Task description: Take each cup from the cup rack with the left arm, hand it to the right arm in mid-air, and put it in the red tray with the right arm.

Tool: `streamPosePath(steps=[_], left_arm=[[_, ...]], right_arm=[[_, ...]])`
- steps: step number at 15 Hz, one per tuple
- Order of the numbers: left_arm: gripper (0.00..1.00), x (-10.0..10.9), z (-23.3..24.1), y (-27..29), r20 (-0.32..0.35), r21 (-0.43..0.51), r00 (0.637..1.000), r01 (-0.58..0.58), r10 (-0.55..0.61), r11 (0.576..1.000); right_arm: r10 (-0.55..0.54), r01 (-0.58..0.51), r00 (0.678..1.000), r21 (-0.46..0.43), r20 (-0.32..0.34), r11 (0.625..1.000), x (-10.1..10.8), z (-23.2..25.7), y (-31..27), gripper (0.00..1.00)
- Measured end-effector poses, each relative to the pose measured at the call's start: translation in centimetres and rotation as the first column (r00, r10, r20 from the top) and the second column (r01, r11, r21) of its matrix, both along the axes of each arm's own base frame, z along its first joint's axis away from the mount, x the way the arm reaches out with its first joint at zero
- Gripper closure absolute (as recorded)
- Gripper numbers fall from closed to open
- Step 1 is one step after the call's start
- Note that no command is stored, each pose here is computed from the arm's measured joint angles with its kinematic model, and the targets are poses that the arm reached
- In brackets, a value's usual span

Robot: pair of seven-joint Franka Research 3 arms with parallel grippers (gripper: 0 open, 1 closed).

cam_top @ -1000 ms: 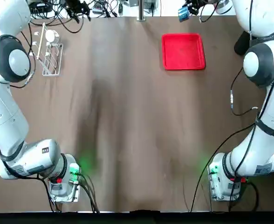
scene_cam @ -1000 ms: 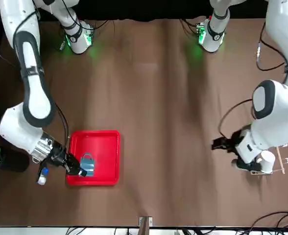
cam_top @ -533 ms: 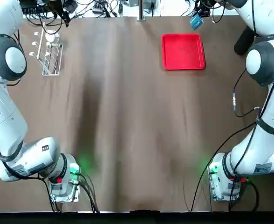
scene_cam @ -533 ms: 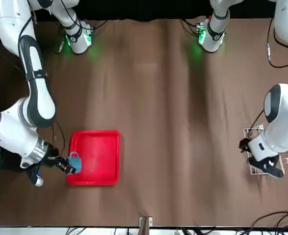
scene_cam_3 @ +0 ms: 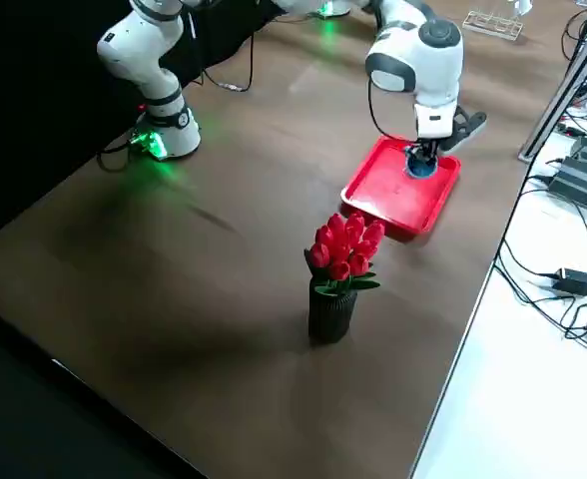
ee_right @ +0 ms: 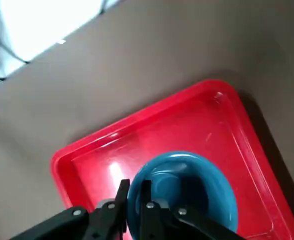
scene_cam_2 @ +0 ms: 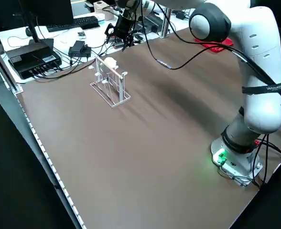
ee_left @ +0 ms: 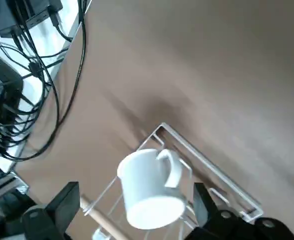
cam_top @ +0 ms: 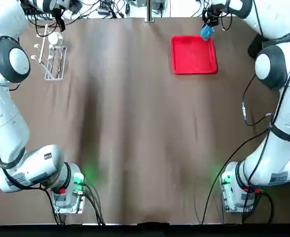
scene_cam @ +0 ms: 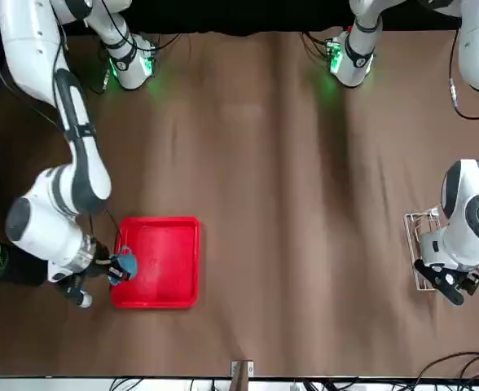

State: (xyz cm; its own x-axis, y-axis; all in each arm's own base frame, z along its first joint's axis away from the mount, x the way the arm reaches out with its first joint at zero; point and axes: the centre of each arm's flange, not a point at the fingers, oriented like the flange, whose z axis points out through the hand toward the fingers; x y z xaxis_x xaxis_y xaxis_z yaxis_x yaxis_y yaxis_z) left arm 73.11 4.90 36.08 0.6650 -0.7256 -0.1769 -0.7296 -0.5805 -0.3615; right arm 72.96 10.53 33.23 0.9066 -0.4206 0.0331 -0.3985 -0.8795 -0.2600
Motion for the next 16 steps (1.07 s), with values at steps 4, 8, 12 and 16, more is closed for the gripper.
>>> streamPosePath(steps=[4,8,12,16], left_arm=[[0.0,0.6,-1.5,0.4,0.008,0.033,0.997,0.082,-0.082,0.996],[0.0,0.7,-2.4,0.9,-0.001,0.06,0.995,0.104,-0.104,0.993],[0.0,0.7,-2.8,0.9,-0.008,0.069,0.994,0.111,-0.111,0.991],[0.0,0.2,-4.0,0.3,-0.032,0.064,0.993,0.118,-0.117,0.991]], right_arm=[[-0.046,0.047,0.999,-0.092,0.013,0.995,0.4,-3.2,0.6,0.89],[-0.052,0.056,0.998,-0.102,0.033,0.993,0.8,-6.4,0.4,0.89],[-0.038,0.04,0.999,-0.131,0.021,0.991,0.7,-8.3,0.2,0.89],[-0.033,0.032,0.999,-0.139,-0.003,0.99,0.3,-9.1,0.3,0.89]])
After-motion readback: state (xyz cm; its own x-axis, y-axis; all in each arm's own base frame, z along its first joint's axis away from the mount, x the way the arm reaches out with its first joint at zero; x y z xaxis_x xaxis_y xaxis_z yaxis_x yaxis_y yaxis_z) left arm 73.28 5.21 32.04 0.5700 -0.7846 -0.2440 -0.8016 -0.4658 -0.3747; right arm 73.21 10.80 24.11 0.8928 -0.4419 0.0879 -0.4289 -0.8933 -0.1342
